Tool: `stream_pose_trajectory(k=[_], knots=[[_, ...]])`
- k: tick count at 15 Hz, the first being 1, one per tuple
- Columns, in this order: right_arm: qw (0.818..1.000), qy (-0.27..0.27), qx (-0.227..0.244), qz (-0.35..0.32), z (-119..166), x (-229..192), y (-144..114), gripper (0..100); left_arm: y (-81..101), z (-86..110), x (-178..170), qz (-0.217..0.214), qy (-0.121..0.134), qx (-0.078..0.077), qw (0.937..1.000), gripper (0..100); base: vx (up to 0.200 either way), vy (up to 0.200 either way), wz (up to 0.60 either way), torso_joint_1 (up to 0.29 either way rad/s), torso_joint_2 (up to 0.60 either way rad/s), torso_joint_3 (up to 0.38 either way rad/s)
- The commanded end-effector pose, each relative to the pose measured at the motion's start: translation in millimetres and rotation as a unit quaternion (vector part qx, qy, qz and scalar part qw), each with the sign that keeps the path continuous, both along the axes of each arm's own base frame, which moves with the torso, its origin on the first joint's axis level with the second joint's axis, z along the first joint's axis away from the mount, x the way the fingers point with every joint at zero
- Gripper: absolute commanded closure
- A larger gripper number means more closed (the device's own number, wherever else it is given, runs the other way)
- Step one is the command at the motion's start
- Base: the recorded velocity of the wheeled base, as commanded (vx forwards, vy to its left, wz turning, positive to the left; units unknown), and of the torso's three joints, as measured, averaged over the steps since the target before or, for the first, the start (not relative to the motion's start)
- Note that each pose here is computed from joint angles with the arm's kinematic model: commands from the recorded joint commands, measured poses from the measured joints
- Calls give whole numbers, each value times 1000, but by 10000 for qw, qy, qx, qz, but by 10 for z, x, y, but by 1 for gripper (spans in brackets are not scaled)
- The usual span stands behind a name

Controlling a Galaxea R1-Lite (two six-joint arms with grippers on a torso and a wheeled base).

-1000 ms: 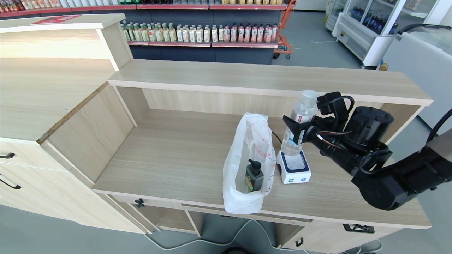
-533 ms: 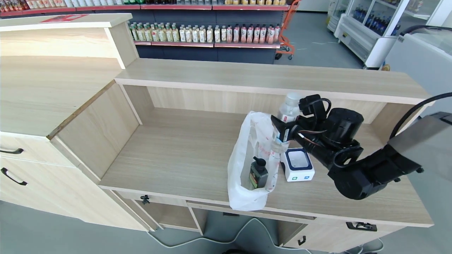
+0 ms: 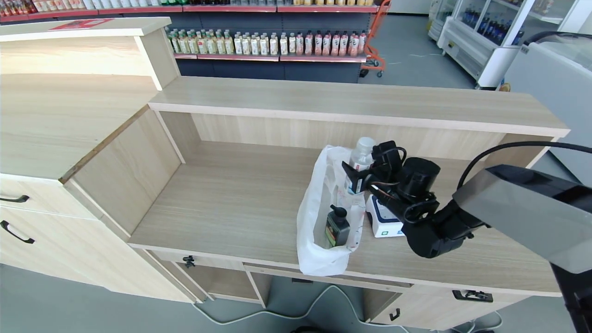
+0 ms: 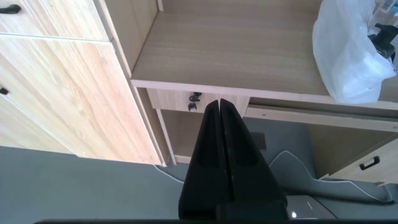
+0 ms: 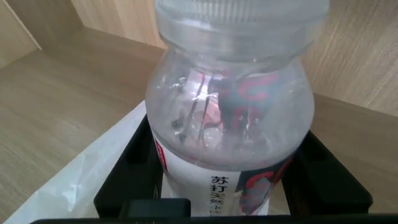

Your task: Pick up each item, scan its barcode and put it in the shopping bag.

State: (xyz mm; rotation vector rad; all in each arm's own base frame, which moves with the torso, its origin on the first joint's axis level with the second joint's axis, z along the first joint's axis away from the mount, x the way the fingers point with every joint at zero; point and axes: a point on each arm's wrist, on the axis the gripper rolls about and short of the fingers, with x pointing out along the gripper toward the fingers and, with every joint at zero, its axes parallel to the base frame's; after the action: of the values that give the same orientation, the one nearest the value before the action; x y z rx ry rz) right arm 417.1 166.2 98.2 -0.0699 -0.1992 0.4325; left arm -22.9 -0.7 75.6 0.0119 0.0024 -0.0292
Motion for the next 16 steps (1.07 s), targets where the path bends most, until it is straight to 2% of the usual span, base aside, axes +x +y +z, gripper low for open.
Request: stream_pose_trajectory(k=[1,4,8,16], knots=[[10000,81,-47,-16,-216,212,39,100,0,-1,1,0,10,2,10000,100,0,0,0,0,0,0],[10000,-20,-10,-54,-376,511,105,100,0,-1,1,0,10,2,10000,100,0,0,0,0,0,0],[9998,162,-93,76,-456,724,191,100,0,-1,0,0,3,2,10000,100,0,0,0,0,0,0],[9992,224,-213,234,-675,844,185,100,0,-1,0,0,3,2,10000,100,0,0,0,0,0,0]])
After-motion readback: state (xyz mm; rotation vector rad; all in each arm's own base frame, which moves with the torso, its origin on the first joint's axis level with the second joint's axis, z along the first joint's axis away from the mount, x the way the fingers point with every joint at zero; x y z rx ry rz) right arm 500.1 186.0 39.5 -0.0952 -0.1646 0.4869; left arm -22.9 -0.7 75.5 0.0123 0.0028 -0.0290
